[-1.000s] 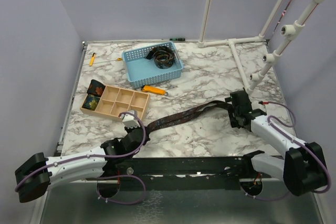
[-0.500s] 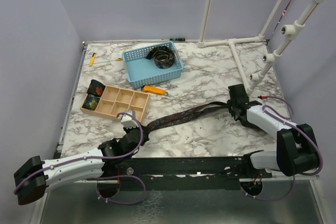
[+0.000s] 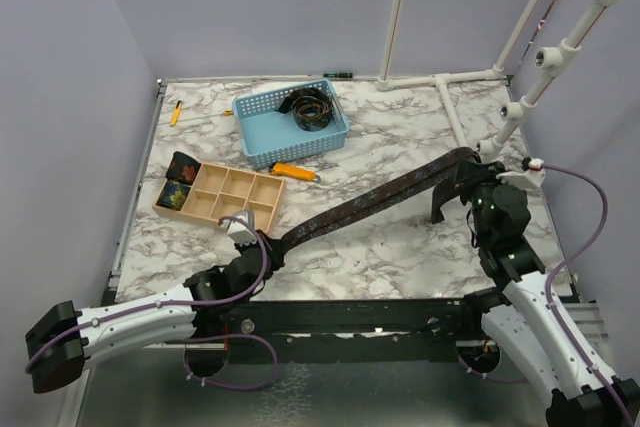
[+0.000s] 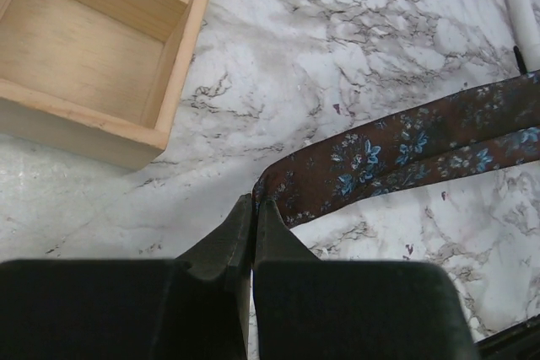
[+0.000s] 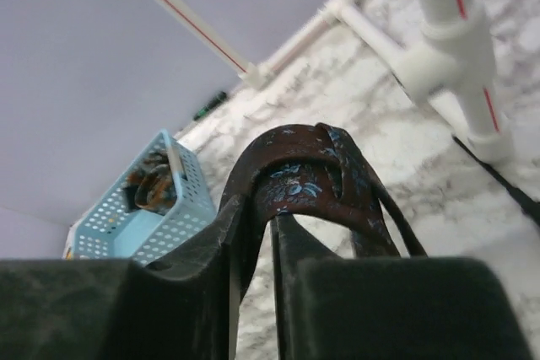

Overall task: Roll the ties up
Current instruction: Flatten out the tie at the center of the board.

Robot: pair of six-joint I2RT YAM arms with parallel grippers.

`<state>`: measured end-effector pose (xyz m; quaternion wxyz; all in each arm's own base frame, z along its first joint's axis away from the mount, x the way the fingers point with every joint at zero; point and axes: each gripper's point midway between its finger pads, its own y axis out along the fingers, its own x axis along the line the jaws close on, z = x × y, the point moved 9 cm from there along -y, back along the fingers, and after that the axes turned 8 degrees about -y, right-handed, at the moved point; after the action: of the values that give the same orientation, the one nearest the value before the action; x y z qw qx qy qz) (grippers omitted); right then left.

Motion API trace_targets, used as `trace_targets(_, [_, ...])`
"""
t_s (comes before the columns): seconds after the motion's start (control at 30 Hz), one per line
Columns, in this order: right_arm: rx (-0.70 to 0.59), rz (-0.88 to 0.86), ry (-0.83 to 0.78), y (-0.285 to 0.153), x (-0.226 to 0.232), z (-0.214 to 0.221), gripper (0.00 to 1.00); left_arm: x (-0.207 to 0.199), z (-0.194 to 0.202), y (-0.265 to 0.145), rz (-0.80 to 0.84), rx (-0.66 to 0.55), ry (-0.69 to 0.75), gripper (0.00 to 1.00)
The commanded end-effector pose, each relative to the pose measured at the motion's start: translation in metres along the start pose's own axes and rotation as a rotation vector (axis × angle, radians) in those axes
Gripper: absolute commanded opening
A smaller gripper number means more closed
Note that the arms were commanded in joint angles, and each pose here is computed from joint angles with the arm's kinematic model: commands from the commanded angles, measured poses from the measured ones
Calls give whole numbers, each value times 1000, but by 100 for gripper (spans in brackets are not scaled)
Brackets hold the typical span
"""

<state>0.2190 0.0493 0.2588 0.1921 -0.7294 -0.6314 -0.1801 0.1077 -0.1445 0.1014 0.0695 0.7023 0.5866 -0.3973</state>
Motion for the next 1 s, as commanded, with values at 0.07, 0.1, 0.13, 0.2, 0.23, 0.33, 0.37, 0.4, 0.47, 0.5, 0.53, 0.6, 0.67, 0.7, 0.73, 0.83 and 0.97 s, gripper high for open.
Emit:
trace_targets(0.07, [274, 261, -13, -26, -74, 98, 56, 23, 14, 5, -110, 18, 26, 0])
trace_targets(0.1, [293, 285, 31, -30, -79, 107, 63, 25, 16, 5, -132, 23, 28, 0])
trace_targets(0.13, [308, 298, 61, -33, -83, 113, 68, 27, 17, 5, -154, 26, 27, 0])
trace_targets(0.2, [327, 303, 110, -37, -86, 120, 74, 32, 18, 5, -200, 23, 18, 0])
trace_targets(0.23, [333, 298, 126, -39, -85, 121, 79, 34, 18, 5, -214, 16, 13, 0])
trace_targets(0.33, [336, 317, 167, -44, -84, 118, 85, 38, 15, 5, -245, -19, -17, 0])
trace_targets(0.37, [339, 310, 172, -45, -83, 116, 85, 38, 14, 4, -249, -34, -27, 0])
trace_targets(0.4, [345, 304, 185, -46, -81, 116, 85, 39, 12, 4, -253, -54, -35, 0])
trace_targets(0.47, [359, 323, 227, -47, -82, 119, 85, 40, 8, 4, -254, -83, -51, 0])
trace_targets(0.5, [364, 323, 244, -46, -82, 121, 85, 40, 7, 3, -252, -94, -57, 0])
trace_targets(0.53, [361, 312, 252, -44, -80, 122, 85, 40, 6, 3, -251, -101, -60, 0])
trace_targets(0.6, [354, 313, 247, -38, -78, 122, 85, 40, 5, 2, -252, -105, -62, 0])
trace_targets(0.67, [350, 381, 212, -31, -81, 121, 83, 41, 5, 2, -250, -102, -65, 0])
trace_targets(0.7, [346, 412, 186, -26, -82, 121, 82, 41, 5, 1, -248, -100, -67, 0])
trace_targets(0.73, [352, 446, 164, -21, -83, 122, 81, 41, 5, 1, -247, -99, -66, 0])
trace_targets(0.83, [370, 453, 124, -4, -79, 126, 74, 40, 6, 1, -245, -91, -64, 0])
trace_targets(0.97, [342, 415, 121, 18, -69, 126, 63, 39, 5, 0, -237, -82, -61, 0])
